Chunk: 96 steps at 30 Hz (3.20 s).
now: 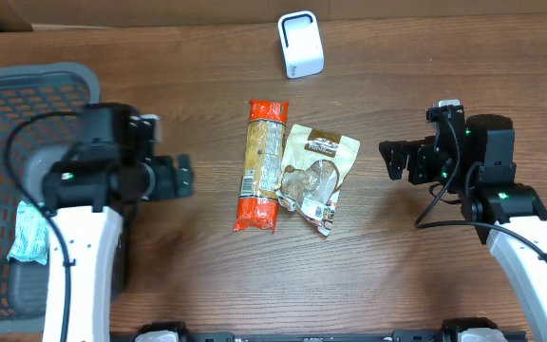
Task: Scan the item barcode
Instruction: 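Lay the brown bag beside the spaghetti pack and release, then move the left gripper back into the basket toward the white tube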
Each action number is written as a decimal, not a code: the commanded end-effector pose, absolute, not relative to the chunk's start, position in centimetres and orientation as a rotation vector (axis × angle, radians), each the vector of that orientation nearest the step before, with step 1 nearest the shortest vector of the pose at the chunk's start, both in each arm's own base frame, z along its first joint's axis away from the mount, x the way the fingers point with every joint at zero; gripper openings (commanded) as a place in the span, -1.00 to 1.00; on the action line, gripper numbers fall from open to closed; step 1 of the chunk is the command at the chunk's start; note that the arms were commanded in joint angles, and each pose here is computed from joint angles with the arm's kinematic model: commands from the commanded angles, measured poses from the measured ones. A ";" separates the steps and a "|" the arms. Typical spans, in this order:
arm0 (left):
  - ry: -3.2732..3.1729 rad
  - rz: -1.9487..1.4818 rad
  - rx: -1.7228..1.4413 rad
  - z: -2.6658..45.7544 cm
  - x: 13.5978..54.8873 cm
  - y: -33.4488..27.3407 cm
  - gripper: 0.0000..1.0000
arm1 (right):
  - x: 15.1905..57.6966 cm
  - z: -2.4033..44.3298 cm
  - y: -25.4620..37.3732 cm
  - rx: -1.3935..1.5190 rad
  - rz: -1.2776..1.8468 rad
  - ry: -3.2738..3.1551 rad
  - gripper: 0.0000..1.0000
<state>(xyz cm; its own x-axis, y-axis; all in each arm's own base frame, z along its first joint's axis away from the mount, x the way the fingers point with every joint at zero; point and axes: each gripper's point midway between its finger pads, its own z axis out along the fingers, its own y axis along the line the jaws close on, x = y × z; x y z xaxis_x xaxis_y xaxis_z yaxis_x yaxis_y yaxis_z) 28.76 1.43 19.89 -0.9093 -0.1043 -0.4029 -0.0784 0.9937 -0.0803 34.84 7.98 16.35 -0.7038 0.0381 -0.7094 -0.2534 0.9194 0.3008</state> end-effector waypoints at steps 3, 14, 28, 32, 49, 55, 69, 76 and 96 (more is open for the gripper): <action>2.662 -0.057 0.084 20.9 29.1 3.9 0.98 | 35.3 17.4 8.3 -0.172 0.493 2.278 1.00; 2.625 0.063 0.014 21.1 28.9 9.8 0.99 | 35.3 17.4 8.3 -0.172 0.493 2.278 1.00; 2.386 -0.298 -0.177 27.6 32.4 6.4 0.99 | 35.3 17.4 8.3 -0.172 0.493 2.278 1.00; 2.286 -0.284 -0.244 32.5 32.6 6.9 1.00 | 35.3 17.4 8.3 -0.172 0.493 2.278 1.00; 2.129 0.211 -0.981 35.1 24.4 22.7 0.92 | 35.3 17.4 8.3 -0.172 0.493 2.278 1.00; 2.192 0.281 -1.032 32.9 24.6 24.9 1.00 | 35.3 17.4 8.3 -0.172 0.493 2.278 1.00; 2.476 0.100 -1.002 23.1 28.1 27.4 0.99 | 35.3 17.4 8.3 -0.172 0.493 2.278 1.00; 2.585 -0.090 -0.781 19.3 30.8 26.7 0.99 | 35.3 17.4 8.3 -0.172 0.493 2.278 1.00; 2.838 -0.393 -0.704 5.6 31.9 26.7 1.00 | 35.3 17.4 8.3 -0.172 0.493 2.278 1.00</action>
<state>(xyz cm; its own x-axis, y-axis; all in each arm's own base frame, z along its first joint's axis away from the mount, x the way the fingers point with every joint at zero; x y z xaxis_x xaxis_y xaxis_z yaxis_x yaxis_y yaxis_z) 31.91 26.90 6.66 -0.8560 -0.4996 -0.1329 -0.4517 0.8478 -0.2778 34.84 7.98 16.35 -0.7038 0.0381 -0.7094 -0.2536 0.9193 0.3010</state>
